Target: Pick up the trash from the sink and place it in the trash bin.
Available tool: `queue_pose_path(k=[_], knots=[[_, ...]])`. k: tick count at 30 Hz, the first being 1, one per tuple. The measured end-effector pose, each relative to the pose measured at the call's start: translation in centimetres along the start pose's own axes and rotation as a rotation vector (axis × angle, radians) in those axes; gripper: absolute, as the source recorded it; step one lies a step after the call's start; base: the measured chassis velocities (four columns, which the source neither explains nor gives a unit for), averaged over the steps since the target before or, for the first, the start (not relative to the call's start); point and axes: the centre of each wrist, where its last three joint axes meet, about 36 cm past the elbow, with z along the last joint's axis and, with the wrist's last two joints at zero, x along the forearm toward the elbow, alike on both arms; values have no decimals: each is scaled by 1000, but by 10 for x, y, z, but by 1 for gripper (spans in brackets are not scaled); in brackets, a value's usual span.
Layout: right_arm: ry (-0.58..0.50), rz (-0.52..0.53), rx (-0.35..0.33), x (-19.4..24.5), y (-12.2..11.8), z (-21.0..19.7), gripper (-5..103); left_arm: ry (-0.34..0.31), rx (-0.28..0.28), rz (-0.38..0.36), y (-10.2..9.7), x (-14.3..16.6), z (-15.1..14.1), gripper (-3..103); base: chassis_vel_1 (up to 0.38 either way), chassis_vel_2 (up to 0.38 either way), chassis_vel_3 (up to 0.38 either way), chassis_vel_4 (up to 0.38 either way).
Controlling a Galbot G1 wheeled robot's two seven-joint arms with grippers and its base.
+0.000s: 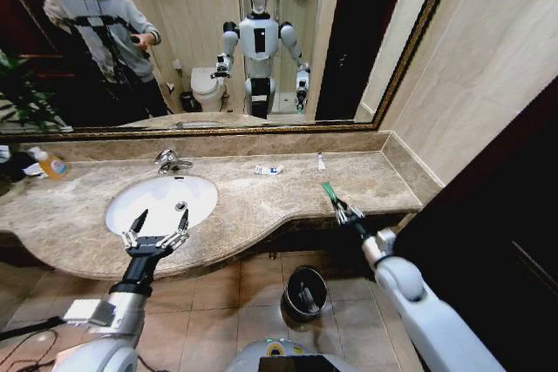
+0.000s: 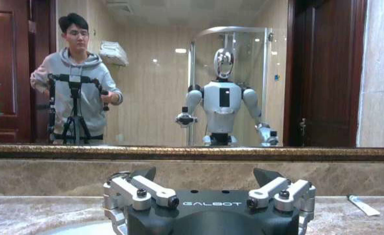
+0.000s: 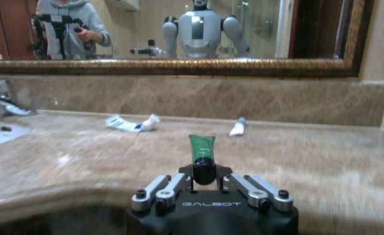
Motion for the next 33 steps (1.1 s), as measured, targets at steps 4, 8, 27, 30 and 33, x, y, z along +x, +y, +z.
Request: queue_pose_path(k=[4,8,27,30,33], knots=[[55,-11,17,34,26,32,20,0,0,0,0,0,0,100,0,0,0,0],[98,-23,19,48,37,50,20,0,0,0,0,0,0,100,0,0,0,0],[570,-91,115,55,86,226,20,0,0,0,0,0,0,100,0,0,0,0],[626,-99,166,45,87,240,20,0,0,0,0,0,0,100,0,0,0,0],[684,-122,210,38,85,251,20,0,0,0,0,0,0,100,0,0,0,0]])
